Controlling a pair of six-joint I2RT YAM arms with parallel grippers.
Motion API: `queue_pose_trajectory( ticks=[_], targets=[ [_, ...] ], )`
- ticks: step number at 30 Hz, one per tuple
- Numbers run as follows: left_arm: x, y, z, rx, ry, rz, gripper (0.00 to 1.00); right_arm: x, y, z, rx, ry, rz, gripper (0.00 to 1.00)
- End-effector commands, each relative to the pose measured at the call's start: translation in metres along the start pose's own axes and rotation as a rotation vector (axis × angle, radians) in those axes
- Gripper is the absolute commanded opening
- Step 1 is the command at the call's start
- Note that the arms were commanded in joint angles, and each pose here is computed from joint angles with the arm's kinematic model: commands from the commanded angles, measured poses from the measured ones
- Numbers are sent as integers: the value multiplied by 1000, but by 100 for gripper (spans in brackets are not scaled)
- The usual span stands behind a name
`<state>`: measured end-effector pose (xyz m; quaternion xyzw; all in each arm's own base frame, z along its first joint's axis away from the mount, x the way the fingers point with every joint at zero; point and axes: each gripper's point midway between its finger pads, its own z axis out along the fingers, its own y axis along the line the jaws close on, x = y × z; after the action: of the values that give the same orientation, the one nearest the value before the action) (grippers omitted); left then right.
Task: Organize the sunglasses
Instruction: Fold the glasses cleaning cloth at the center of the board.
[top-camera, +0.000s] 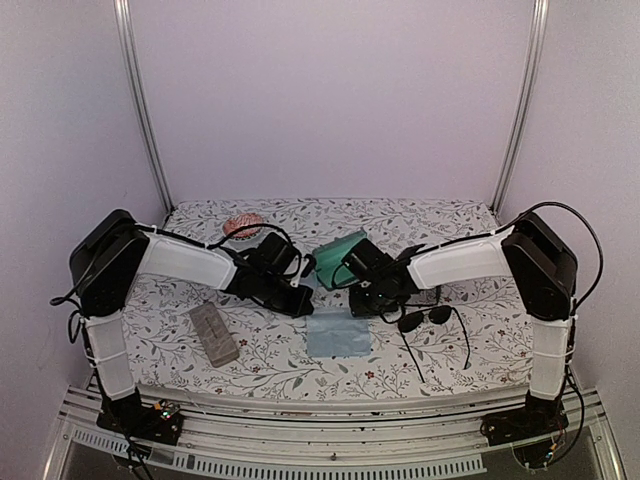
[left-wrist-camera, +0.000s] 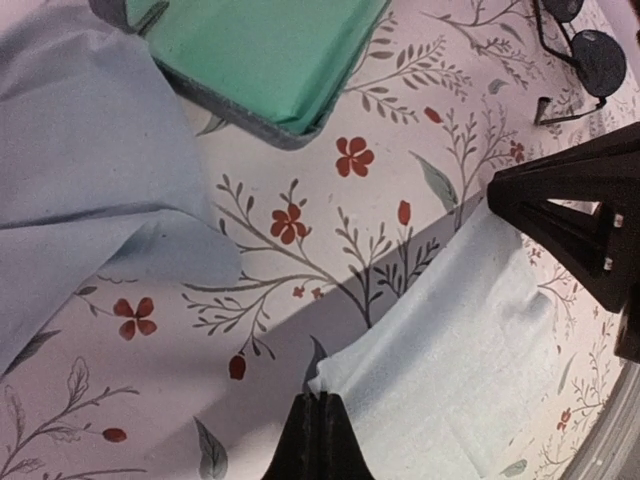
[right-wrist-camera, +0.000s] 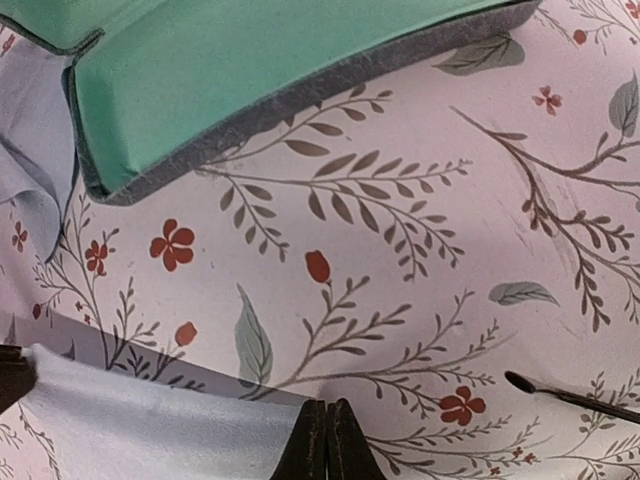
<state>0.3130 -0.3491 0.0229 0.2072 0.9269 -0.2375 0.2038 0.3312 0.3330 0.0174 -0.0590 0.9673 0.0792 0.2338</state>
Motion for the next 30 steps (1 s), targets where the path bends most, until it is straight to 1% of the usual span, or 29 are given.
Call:
queue_pose_trajectory(
  ticks=[1, 3, 8, 16, 24, 28, 30],
  targets=[
    [-14, -11, -20, 56, -78, 32, 0, -18, 2, -23, -62, -117, -15, 2],
    [-13, -14, -23, 79, -89, 36, 0, -12, -1, -25, -75, -139, -27, 2],
    [-6, -17, -27, 99, -90, 38, 0, -14, 7, -38, -132, -203, -53, 2],
    [7, -20, -28, 116, -67, 50, 0, -6, 23, -46, -153, -226, -136, 2],
    [19, -24, -30, 124, -50, 65, 0, 4, 8, -57, -118, -260, -114, 2],
    [13, -27, -29, 124, -72, 68, 0, -1, -1, -60, -76, -302, -80, 2],
    [4, -28, -29, 113, -101, 69, 0, -6, -4, -61, -53, -326, -65, 2]
  ],
)
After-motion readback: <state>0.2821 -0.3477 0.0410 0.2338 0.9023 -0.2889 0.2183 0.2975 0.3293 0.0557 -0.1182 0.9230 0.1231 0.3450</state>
